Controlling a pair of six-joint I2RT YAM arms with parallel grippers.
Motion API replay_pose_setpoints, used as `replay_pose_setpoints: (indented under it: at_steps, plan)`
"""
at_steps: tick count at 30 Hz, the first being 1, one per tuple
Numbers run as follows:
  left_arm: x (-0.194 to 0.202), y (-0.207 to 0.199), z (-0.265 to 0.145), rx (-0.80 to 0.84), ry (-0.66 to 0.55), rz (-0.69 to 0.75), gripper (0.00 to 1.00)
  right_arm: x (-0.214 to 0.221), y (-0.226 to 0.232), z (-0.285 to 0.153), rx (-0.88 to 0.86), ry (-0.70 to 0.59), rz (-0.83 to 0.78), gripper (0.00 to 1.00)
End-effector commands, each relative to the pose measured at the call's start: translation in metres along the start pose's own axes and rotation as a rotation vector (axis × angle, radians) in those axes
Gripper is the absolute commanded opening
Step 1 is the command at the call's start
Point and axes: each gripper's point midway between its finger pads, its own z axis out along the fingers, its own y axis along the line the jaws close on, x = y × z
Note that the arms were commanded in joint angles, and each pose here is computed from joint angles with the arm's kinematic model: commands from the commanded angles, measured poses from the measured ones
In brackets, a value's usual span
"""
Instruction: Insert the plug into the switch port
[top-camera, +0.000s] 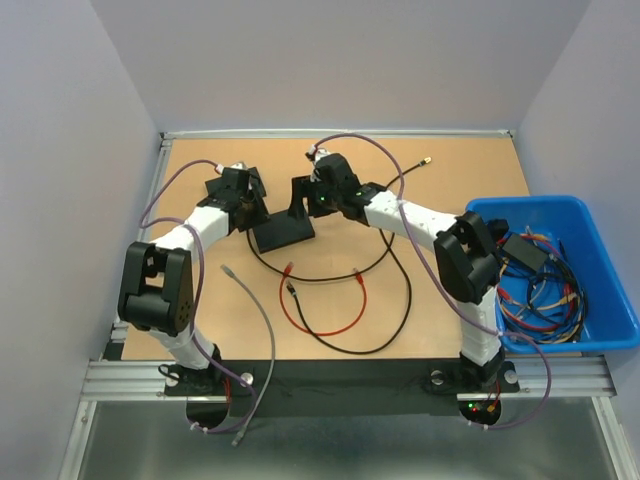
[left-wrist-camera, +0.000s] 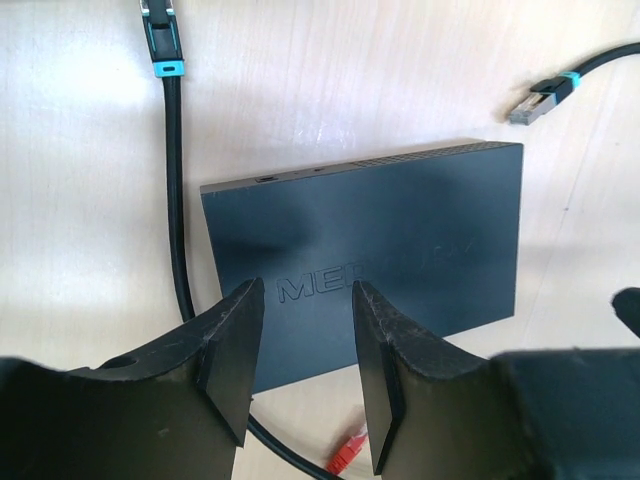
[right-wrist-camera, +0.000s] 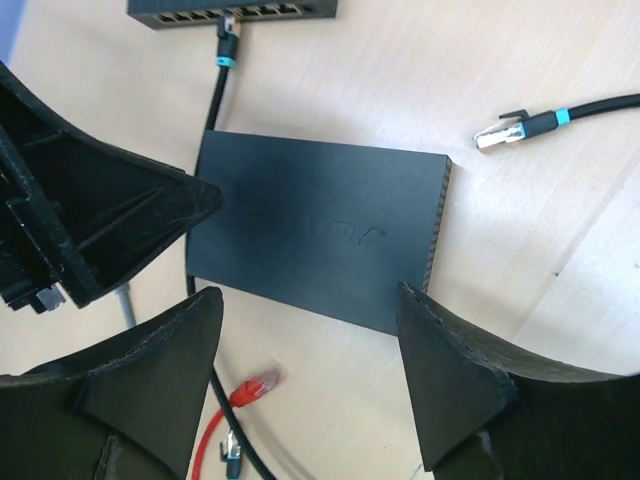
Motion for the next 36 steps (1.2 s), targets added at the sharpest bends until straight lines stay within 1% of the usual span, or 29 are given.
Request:
replay_pose_setpoints:
  at_steps: [1, 2, 3, 4, 5, 6, 7, 8, 9, 10, 11, 14, 15, 16, 19, 20, 23, 27, 29, 36]
  plan:
    - [-0.024, -0.013, -0.026, 0.049, -0.097, -0.015, 0.52, -0.010, 0.015, -0.029, -0.021, -0.023, -0.007, 0.74]
    - [-0.029, -0.014, -0.031, 0.054, -0.113, -0.014, 0.51, -0.015, 0.024, -0.043, -0.043, -0.037, 0.001, 0.73]
    - [-0.034, -0.016, -0.033, 0.056, -0.126, -0.013, 0.51, 0.005, 0.027, -0.047, -0.044, -0.002, -0.002, 0.72]
    - [-0.038, -0.018, -0.035, 0.058, -0.136, -0.009, 0.51, 0.004, 0.038, -0.062, -0.061, -0.017, -0.009, 0.71]
    - [-0.040, -0.019, -0.035, 0.060, -0.140, -0.006, 0.51, 0.012, 0.044, -0.070, -0.066, -0.010, -0.018, 0.70]
    - [-0.049, -0.024, -0.037, 0.071, -0.158, -0.001, 0.51, 0.037, 0.052, -0.073, -0.056, 0.021, -0.041, 0.70]
    - [-0.050, -0.025, -0.033, 0.069, -0.158, 0.010, 0.51, 0.039, 0.062, -0.087, -0.066, 0.005, -0.049, 0.69]
    - [-0.055, -0.027, -0.032, 0.072, -0.165, 0.018, 0.51, 0.052, 0.072, -0.093, -0.064, 0.012, -0.066, 0.69]
    - [-0.065, -0.033, -0.033, 0.085, -0.187, 0.025, 0.51, 0.060, 0.075, -0.098, -0.060, 0.015, -0.067, 0.68]
    - [-0.068, -0.033, -0.027, 0.082, -0.186, 0.033, 0.51, 0.079, 0.071, -0.101, -0.049, 0.048, -0.055, 0.68]
    - [-0.079, -0.040, -0.028, 0.095, -0.206, 0.054, 0.51, 0.086, 0.080, -0.109, -0.064, 0.048, -0.063, 0.66]
    - [-0.081, -0.043, -0.011, 0.096, -0.185, 0.098, 0.51, 0.117, 0.081, -0.113, -0.065, 0.105, -0.070, 0.62]
    - [-0.087, -0.047, -0.009, 0.101, -0.190, 0.108, 0.51, 0.125, 0.081, -0.111, -0.063, 0.123, -0.072, 0.61]
    - [-0.084, -0.044, 0.002, 0.089, -0.169, 0.119, 0.51, 0.136, 0.082, -0.111, -0.063, 0.146, -0.081, 0.58]
    - [-0.081, -0.044, 0.017, 0.079, -0.135, 0.136, 0.51, 0.153, 0.073, -0.101, -0.012, 0.174, -0.093, 0.51]
    - [-0.081, -0.043, 0.019, 0.076, -0.131, 0.145, 0.51, 0.157, 0.074, -0.099, -0.007, 0.182, -0.094, 0.46]
    - [-0.076, -0.038, 0.022, 0.064, -0.120, 0.159, 0.50, 0.164, 0.075, -0.088, 0.017, 0.192, -0.107, 0.40]
    - [-0.067, -0.032, 0.021, 0.055, -0.116, 0.161, 0.50, 0.173, 0.074, -0.072, 0.037, 0.215, -0.110, 0.38]
    - [-0.066, -0.032, 0.019, 0.061, -0.120, 0.157, 0.50, 0.179, 0.074, -0.065, 0.045, 0.232, -0.114, 0.38]
    - [-0.061, -0.032, 0.015, 0.077, -0.129, 0.138, 0.50, 0.182, 0.073, -0.049, 0.069, 0.240, -0.117, 0.40]
